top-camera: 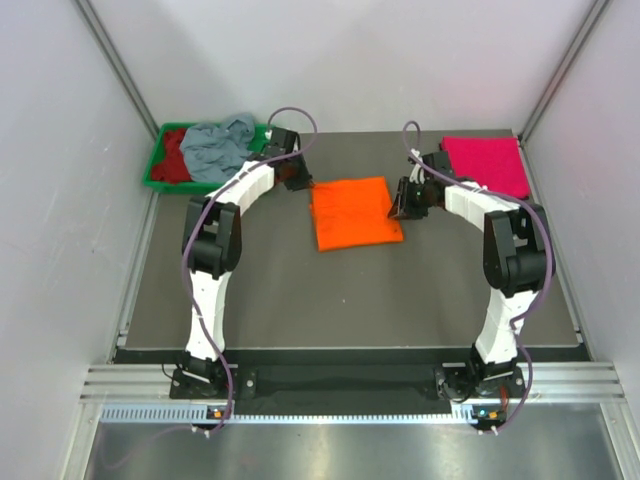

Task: Fold and stack the t-shirts
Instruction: Fold the tshirt, then neatly place the folded tshirt to the corner

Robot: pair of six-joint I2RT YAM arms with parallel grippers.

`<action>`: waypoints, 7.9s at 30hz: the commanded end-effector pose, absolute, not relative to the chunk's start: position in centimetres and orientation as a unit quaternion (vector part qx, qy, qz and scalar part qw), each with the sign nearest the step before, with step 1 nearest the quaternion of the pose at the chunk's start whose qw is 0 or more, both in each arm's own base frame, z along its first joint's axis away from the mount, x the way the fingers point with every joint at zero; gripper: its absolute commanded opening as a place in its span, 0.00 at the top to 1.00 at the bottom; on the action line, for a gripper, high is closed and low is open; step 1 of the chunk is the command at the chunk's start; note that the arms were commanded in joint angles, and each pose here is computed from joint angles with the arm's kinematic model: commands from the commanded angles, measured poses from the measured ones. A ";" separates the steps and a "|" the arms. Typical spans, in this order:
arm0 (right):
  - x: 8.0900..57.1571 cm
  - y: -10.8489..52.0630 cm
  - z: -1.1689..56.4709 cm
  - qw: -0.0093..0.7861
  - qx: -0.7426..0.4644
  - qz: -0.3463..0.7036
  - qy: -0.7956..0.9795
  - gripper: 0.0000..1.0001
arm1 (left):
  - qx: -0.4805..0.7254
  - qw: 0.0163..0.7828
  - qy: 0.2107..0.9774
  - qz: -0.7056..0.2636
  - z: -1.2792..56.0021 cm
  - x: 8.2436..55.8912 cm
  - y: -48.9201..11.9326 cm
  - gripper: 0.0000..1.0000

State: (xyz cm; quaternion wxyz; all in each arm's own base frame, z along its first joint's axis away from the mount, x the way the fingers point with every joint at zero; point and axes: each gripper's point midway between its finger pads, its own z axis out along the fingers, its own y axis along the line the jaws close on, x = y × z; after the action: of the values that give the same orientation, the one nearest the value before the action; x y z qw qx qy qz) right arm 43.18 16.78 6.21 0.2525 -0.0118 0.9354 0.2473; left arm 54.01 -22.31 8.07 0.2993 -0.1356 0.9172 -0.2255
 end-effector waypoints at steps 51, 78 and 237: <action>42.2 18.6 5.8 0.215 -0.105 0.319 0.917 0.51 | -0.037 0.196 0.955 -0.221 2.8 39.4 -24.2 0.70; 29.3 17.1 5.0 0.228 0.001 0.291 0.929 0.63 | -0.008 0.146 0.974 -0.172 8.0 33.0 -20.3 0.67; 39.0 17.5 0.7 0.177 -0.113 0.236 0.949 0.90 | -0.014 0.249 0.955 -0.159 13.3 37.7 -18.4 0.73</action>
State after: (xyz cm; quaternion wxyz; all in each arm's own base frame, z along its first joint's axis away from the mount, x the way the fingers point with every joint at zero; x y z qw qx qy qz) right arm 41.60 17.64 2.59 0.2253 -0.1070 0.9377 0.2417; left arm 36.53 -19.17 7.99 0.1862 -0.0372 0.9678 -0.1652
